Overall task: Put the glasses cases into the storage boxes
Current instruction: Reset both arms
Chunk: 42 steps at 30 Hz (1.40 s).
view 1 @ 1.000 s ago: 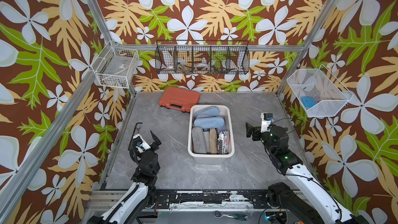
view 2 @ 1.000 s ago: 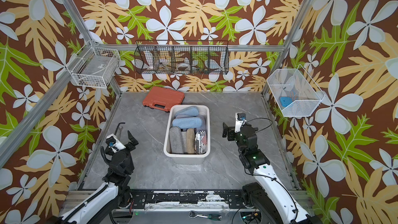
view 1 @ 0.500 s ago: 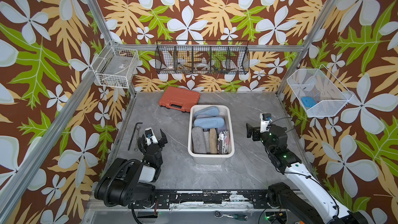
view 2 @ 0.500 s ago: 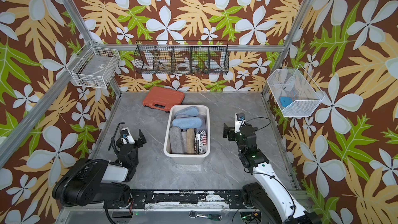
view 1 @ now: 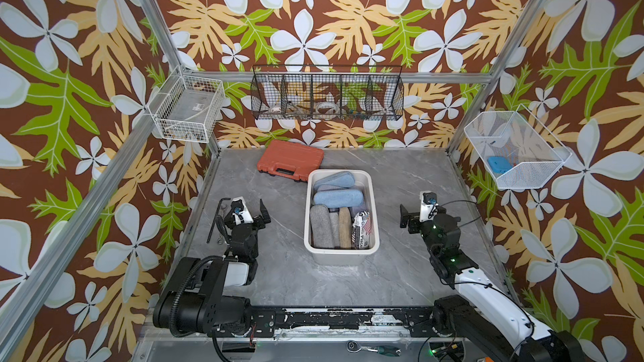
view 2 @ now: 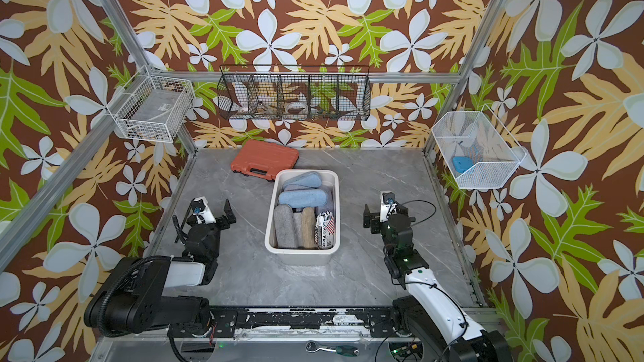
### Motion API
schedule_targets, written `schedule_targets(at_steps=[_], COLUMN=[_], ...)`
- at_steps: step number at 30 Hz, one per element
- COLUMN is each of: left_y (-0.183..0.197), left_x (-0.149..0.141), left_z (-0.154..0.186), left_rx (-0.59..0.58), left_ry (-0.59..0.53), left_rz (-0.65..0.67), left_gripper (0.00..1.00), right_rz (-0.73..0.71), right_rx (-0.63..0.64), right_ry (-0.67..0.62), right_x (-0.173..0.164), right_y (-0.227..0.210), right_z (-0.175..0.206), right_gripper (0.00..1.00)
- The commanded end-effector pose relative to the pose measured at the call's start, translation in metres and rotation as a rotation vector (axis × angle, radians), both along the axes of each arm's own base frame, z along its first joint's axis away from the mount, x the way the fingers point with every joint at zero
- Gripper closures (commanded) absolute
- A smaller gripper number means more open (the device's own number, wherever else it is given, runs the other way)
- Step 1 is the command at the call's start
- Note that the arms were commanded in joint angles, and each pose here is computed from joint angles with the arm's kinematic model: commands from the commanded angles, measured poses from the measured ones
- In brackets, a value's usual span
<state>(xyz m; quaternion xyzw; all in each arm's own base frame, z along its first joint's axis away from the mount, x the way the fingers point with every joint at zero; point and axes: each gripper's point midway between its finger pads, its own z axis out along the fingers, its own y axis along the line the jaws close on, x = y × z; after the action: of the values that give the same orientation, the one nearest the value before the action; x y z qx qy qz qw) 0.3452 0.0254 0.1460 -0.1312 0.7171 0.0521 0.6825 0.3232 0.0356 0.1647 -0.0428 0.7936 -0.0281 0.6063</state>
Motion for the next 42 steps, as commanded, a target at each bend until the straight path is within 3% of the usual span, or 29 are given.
schedule_targets(at_steps=[1, 7, 10, 13, 19, 23, 42], left_y=[-0.001, -0.001, -0.001, -0.001, -0.001, -0.001, -0.004], left_x=[0.001, 0.001, 0.001, 0.001, 0.001, 0.001, 0.002], left_z=[0.006, 0.006, 0.006, 0.006, 0.006, 0.006, 0.005], left_rx=[-0.007, -0.007, -0.007, -0.006, -0.006, -0.006, -0.003], left_ry=[-0.023, -0.024, -0.024, -0.024, -0.024, -0.024, -0.019], left_rz=[-0.009, -0.008, -0.009, -0.009, -0.009, -0.008, -0.023], left_gripper=[0.00, 0.00, 0.00, 0.00, 0.00, 0.00, 0.00], right_rz=[-0.105, -0.165, -0.093, -0.176, -0.117, -0.158, -0.159], right_rx=[-0.082, -0.111, -0.099, -0.072, -0.026, 0.033, 0.029], right_ry=[-0.159, -0.154, -0.134, -0.163, -0.081, -0.048, -0.048], right_x=[0.003, 0.005, 0.019, 0.015, 0.038, 0.046, 0.045], right_y=[-0.022, -0.037, -0.026, -0.041, -0.042, -0.056, -0.056], right_z=[0.018, -0.023, -0.029, -0.034, -0.049, -0.053, -0.053], right_gripper=[0.01, 0.00, 0.00, 0.00, 0.01, 0.00, 0.00])
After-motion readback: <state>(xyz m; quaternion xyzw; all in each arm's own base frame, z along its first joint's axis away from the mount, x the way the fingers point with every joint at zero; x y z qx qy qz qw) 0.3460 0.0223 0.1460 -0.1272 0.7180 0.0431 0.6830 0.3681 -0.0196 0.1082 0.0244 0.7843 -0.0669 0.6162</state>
